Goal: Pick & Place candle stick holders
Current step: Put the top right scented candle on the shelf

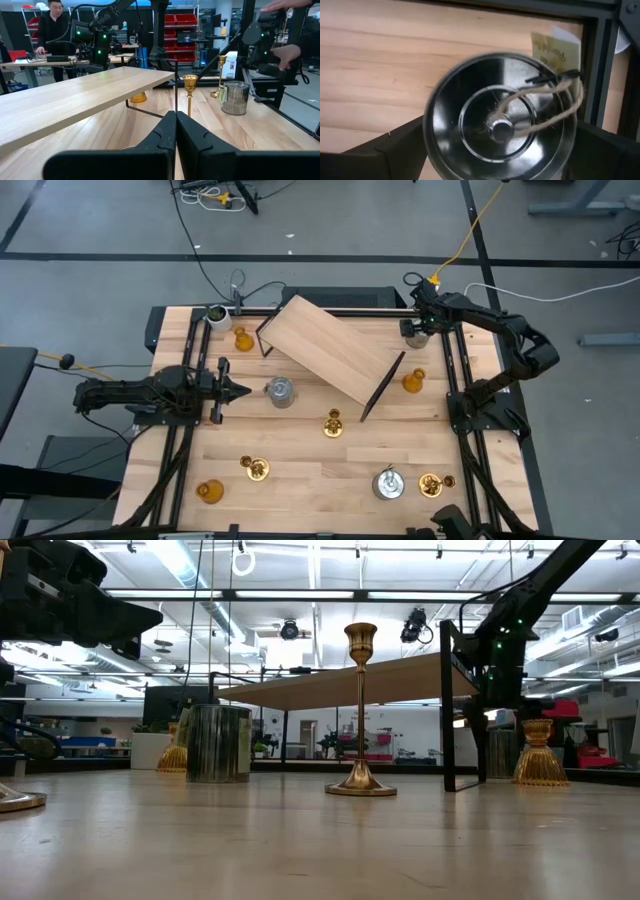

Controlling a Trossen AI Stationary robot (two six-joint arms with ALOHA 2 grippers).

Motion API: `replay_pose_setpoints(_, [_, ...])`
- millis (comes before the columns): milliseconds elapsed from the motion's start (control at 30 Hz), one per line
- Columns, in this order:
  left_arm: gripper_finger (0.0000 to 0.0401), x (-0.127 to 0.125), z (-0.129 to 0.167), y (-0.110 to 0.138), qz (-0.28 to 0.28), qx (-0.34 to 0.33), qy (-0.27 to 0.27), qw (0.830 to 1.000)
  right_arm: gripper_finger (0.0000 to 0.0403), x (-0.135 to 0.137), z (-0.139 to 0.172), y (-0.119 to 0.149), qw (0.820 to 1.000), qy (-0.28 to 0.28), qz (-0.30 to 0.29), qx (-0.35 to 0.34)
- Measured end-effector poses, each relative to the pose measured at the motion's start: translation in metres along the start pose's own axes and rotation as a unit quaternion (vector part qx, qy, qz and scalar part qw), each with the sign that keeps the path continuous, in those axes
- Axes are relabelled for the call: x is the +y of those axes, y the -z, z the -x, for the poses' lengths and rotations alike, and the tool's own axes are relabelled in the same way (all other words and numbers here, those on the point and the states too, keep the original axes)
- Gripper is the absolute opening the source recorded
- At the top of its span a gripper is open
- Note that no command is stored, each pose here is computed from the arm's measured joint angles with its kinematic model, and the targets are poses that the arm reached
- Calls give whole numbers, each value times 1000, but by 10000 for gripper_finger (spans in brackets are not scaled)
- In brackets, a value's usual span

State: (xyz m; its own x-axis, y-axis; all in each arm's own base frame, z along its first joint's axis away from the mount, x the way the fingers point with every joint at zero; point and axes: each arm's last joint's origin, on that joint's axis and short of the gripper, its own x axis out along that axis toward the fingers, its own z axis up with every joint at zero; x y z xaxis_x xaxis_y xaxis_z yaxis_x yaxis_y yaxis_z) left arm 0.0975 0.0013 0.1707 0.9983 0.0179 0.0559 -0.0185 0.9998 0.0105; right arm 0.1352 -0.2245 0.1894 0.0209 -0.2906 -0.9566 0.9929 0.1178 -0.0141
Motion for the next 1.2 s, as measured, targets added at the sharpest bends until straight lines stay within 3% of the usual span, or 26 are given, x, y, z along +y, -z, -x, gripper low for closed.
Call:
replay_pose_setpoints(633, [12, 0, 0, 0, 0, 0, 0, 1000, 396, 1, 0, -2, 1000, -2, -12, -10])
replay_pose_setpoints(933, [12, 0, 0, 0, 0, 0, 0, 1000, 360, 1, 0, -2, 1000, -2, -11, -9])
replay_pose_setpoints(1200, [12, 0, 0, 0, 0, 0, 0, 1000, 371, 0, 0, -1, 1000, -1, -10, -7])
